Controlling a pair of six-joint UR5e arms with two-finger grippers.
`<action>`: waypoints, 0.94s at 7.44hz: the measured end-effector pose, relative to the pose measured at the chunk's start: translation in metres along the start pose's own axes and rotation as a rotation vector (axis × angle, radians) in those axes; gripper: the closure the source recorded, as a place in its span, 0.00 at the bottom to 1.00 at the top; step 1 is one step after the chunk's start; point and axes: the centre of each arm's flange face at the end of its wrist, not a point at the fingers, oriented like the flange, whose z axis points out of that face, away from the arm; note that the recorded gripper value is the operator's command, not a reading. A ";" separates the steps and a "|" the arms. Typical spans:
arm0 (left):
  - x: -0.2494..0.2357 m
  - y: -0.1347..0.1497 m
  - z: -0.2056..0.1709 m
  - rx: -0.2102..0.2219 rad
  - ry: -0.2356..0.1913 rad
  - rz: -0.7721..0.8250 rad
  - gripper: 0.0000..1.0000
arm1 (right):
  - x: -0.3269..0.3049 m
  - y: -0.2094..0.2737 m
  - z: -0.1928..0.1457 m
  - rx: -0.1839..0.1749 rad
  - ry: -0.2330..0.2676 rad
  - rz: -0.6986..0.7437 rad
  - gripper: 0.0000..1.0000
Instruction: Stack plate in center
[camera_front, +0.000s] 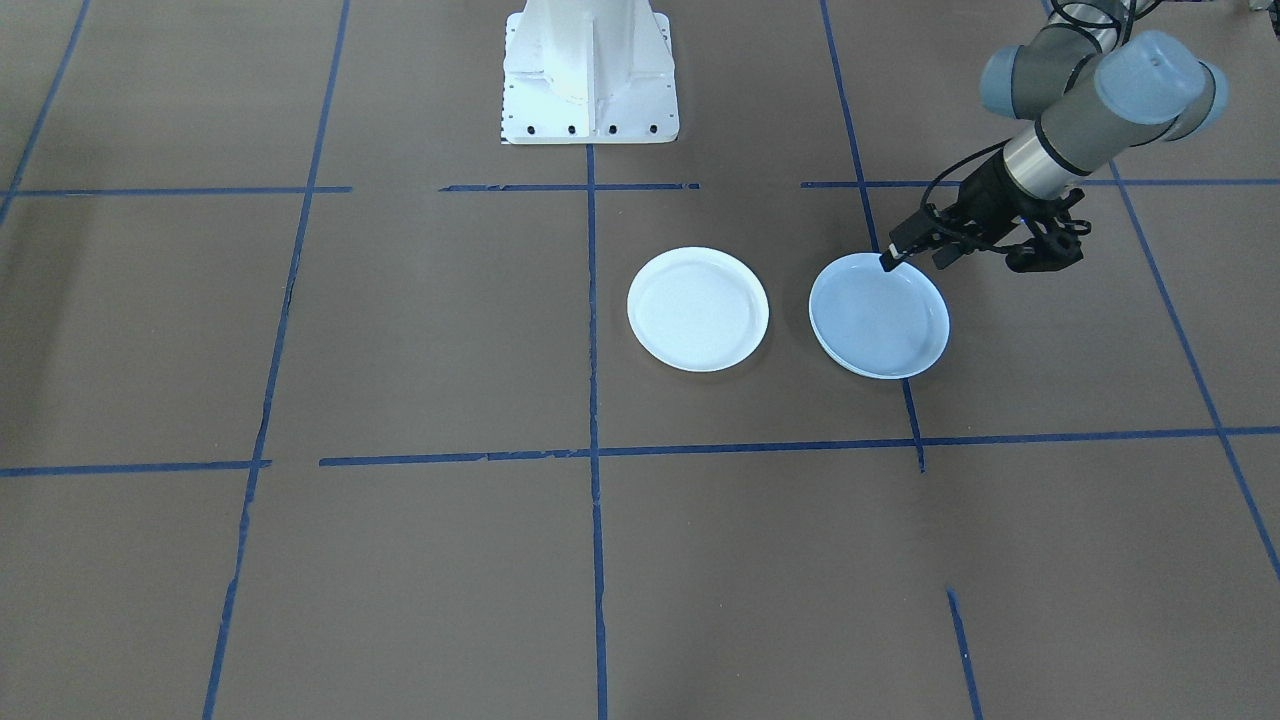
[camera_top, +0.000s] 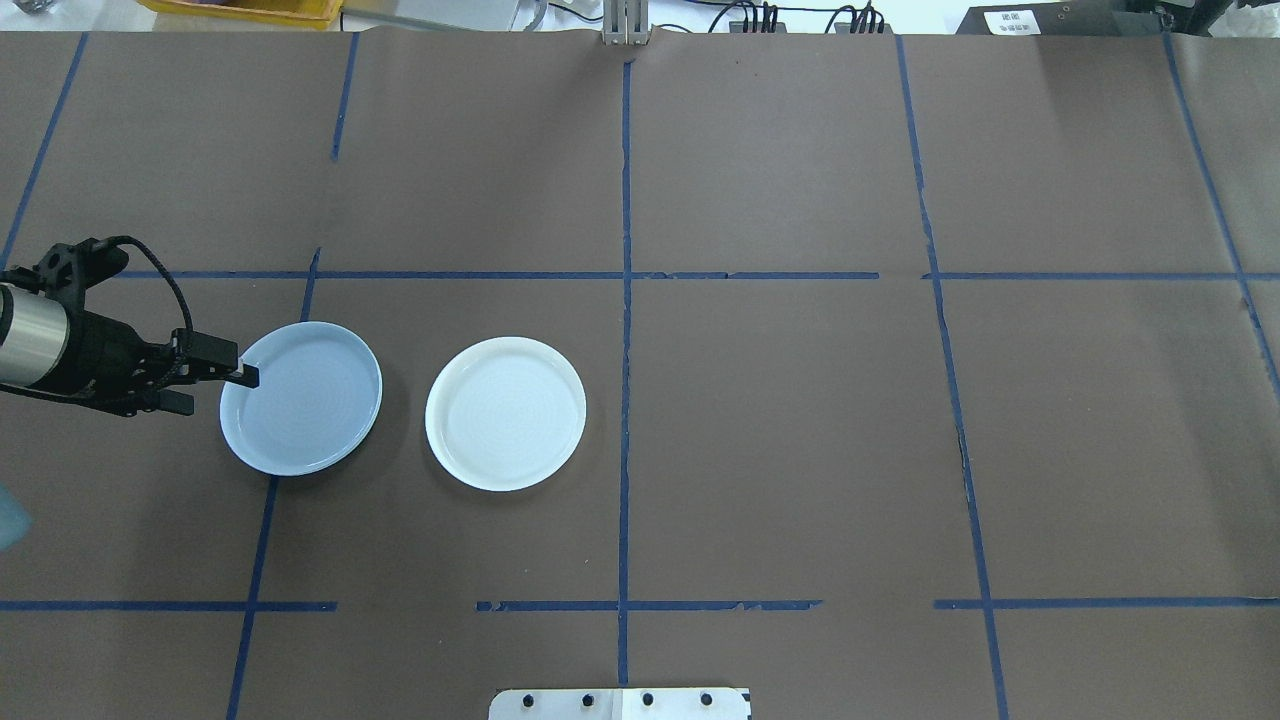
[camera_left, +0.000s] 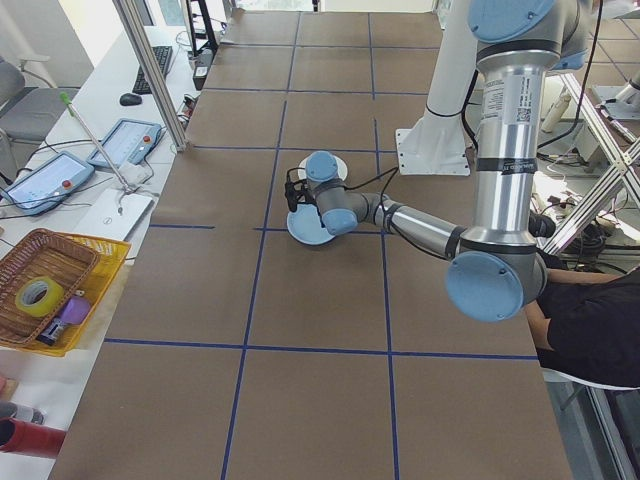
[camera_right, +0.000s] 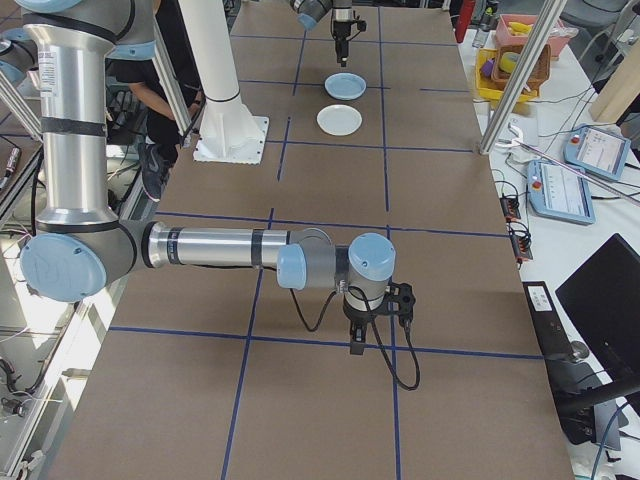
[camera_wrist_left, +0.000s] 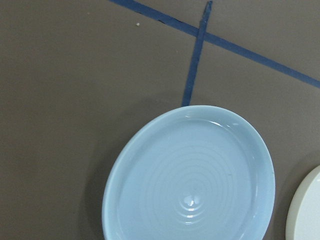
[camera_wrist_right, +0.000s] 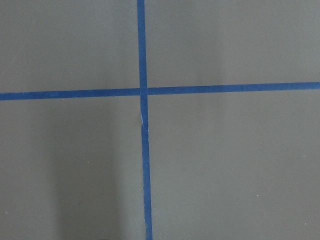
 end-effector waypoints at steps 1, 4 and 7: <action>0.044 0.004 0.010 -0.008 -0.032 -0.006 0.00 | 0.000 0.000 0.000 0.000 0.000 0.000 0.00; 0.122 0.021 0.065 0.017 -0.100 -0.021 0.00 | 0.000 0.000 0.000 0.000 0.001 0.000 0.00; 0.129 0.026 0.112 0.023 -0.151 -0.040 0.00 | 0.000 0.000 0.000 0.000 0.001 -0.001 0.00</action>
